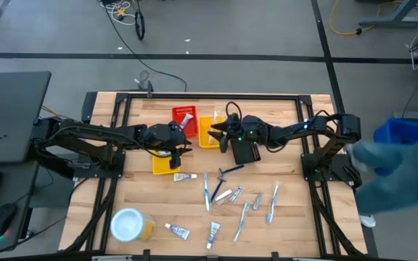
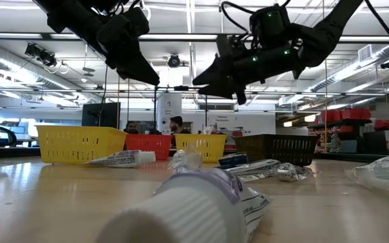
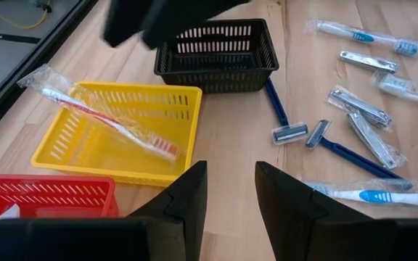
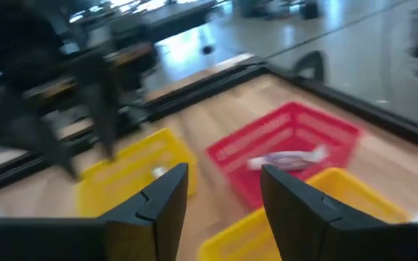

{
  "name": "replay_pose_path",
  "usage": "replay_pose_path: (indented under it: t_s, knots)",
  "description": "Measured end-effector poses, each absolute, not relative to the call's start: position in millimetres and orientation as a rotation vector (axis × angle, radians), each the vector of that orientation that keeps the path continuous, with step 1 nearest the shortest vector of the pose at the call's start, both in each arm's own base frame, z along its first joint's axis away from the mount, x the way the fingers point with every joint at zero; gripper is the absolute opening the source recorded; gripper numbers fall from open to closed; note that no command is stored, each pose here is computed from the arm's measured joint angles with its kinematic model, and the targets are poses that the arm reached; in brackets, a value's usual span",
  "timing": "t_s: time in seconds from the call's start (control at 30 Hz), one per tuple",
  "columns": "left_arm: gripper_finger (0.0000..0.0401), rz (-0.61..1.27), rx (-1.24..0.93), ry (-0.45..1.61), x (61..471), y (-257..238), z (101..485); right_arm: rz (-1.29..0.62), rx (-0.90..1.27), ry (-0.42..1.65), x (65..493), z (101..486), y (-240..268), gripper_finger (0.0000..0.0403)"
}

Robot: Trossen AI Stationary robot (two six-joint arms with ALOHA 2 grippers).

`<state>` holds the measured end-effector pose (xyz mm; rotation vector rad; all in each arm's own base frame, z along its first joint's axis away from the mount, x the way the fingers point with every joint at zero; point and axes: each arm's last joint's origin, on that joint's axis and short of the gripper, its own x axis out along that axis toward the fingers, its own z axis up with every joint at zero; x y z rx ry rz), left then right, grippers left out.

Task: Pick & Place Travel size toiletries
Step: Put the blue razor into the black bin

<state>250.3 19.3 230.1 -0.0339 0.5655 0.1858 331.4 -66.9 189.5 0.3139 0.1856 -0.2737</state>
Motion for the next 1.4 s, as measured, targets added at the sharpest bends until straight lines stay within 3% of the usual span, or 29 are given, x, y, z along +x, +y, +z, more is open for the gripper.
replay_pose_path:
  t_s: [0.2,0.43,0.77,0.97,1.1,1.4]
  knots:
    - [0.0125,0.193,-0.058,0.563,250,19,230,-0.113,0.307,0.214,332,189,-61,0.0167]
    - [0.0125,0.194,-0.059,0.563,250,19,230,0.113,0.113,0.238,336,189,-30,0.0161]
    - [0.0125,0.186,-0.036,0.524,244,19,241,0.351,-0.072,0.320,333,180,31,0.0185]
    - [0.0125,0.187,-0.056,0.468,234,18,254,0.414,-0.130,0.574,340,185,44,0.0189]
    - [0.0125,0.188,-0.067,0.435,230,18,260,0.446,-0.186,0.623,352,196,47,0.0181]
    - [0.0125,0.183,-0.083,0.460,228,18,259,0.507,-0.172,0.744,363,165,55,0.0178]
